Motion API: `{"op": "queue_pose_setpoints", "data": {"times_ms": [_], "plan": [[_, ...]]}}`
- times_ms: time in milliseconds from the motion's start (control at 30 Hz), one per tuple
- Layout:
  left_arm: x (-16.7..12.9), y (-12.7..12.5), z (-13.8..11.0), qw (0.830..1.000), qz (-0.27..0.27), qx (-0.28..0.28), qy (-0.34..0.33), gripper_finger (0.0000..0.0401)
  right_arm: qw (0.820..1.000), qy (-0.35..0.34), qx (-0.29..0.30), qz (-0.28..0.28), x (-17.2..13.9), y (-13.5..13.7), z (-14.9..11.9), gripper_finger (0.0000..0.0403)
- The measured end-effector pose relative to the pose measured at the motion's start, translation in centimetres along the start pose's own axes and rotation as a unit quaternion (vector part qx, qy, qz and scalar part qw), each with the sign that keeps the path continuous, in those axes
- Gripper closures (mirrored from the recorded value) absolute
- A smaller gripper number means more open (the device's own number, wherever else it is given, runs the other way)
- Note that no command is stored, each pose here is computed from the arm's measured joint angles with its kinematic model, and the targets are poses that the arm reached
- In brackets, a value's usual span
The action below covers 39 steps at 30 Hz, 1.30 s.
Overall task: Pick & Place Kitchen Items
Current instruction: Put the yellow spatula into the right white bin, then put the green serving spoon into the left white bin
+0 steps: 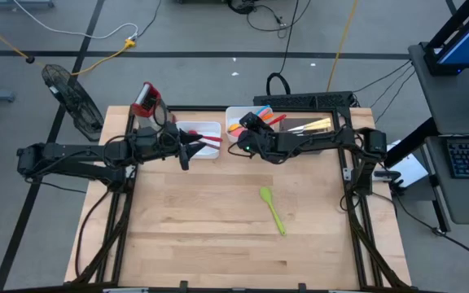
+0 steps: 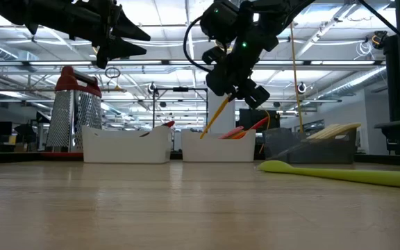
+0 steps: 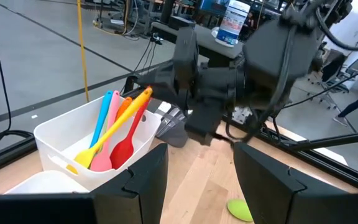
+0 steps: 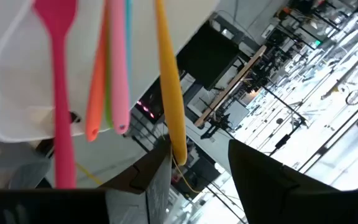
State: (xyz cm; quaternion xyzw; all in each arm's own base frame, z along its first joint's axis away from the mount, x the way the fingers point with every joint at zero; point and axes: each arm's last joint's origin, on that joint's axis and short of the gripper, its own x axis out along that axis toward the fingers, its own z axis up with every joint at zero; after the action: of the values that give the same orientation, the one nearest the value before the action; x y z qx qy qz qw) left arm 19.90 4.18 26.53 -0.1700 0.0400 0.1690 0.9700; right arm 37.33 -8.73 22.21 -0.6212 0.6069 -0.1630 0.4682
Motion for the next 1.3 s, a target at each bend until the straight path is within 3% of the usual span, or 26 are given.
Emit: {"op": "queue_pose_setpoints", "data": {"times_ms": [267, 733, 1133, 1300], "plan": [[0.0, 0.0, 0.0, 1.000, 0.000, -0.002, 0.000, 0.0215, 0.998, 0.003, -0.044, 0.034, -1.2, 1.3, 0.0, 0.0252], [0.0, 0.0, 0.0, 1.000, 0.000, -0.001, 0.000, 0.0215, 0.999, 0.019, -0.001, 0.030, -3.2, 0.1, -3.5, 0.0253], [0.0, 0.0, 0.0, 1.000, 0.000, 0.012, 0.001, 0.0215, 0.988, -0.020, 0.151, 0.001, -7.1, -1.8, -8.0, 0.0252], [0.0, 0.0, 0.0, 1.000, 0.000, 0.013, 0.000, 0.0214, 0.954, -0.131, 0.265, 0.056, -8.8, -1.6, -8.7, 0.0252]]}}
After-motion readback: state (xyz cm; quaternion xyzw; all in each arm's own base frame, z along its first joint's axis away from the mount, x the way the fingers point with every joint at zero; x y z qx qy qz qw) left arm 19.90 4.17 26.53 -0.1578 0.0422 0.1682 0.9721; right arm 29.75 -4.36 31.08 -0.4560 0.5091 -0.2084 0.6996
